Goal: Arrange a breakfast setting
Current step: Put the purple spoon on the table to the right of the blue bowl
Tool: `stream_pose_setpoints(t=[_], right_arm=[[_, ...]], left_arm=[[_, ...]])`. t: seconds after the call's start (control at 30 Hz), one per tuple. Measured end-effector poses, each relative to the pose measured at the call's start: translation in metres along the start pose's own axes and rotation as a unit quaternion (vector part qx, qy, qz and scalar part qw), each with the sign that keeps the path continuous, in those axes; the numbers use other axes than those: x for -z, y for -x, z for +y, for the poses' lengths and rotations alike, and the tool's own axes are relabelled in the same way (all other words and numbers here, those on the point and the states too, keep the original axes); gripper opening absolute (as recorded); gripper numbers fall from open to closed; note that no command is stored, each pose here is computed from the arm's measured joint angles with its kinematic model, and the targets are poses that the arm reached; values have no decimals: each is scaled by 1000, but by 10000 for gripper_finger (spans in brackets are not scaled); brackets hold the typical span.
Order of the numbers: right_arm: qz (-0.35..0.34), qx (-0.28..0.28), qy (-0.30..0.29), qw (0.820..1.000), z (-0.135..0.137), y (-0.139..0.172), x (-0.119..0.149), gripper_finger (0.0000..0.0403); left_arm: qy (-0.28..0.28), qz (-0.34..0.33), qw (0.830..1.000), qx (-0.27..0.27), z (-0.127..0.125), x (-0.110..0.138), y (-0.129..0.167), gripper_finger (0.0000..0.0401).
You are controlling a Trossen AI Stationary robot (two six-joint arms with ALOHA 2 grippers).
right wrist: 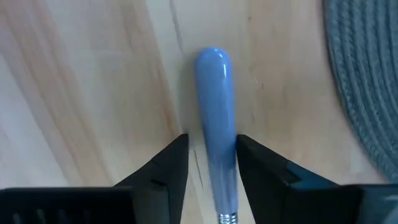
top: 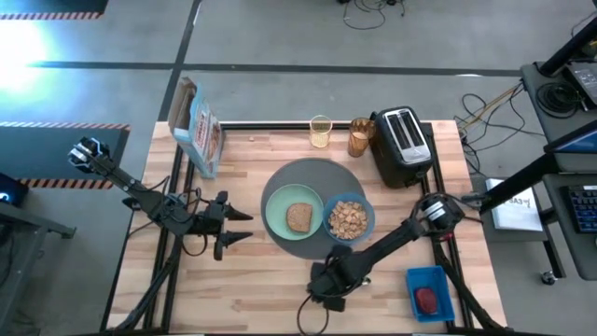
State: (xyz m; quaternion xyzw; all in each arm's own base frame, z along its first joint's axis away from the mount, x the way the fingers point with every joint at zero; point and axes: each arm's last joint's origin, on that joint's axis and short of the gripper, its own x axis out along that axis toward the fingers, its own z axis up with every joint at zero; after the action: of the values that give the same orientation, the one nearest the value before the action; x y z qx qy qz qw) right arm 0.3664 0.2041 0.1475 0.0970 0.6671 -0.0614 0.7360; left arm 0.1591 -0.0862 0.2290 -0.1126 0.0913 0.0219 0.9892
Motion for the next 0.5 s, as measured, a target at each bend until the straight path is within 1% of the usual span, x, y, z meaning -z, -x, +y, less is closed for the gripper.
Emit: stream_pose_setpoints(t=[0.07, 0.17, 0.27, 0.3, 0.33, 0.4, 0.5], right_arm=[[3, -4, 25, 1000, 1, 2, -1, 112], [14, -9, 74, 997, 1, 5, -1, 74], [40, -4, 135, 990, 0, 10, 4, 38], [50, -2, 156, 986, 0, 11, 6, 35], [60, 1, 184, 981, 0, 14, 9, 23], [85, 5, 242, 967, 0, 16, 15, 14], [110, 0, 352, 930, 4, 17, 26, 12]], left_arm=[[0, 0, 1000, 0, 0, 0, 0, 205], [0, 0, 1000, 1, 0, 0, 0, 205], [0, 0, 1000, 0, 0, 0, 0, 205], [0, 0, 1000, 0, 0, 0, 0, 205], [0, 0, 1000, 0, 0, 0, 0, 205], [2, 0, 1000, 1, 0, 0, 0, 205], [8, -1, 1000, 1, 0, 0, 0, 205]])
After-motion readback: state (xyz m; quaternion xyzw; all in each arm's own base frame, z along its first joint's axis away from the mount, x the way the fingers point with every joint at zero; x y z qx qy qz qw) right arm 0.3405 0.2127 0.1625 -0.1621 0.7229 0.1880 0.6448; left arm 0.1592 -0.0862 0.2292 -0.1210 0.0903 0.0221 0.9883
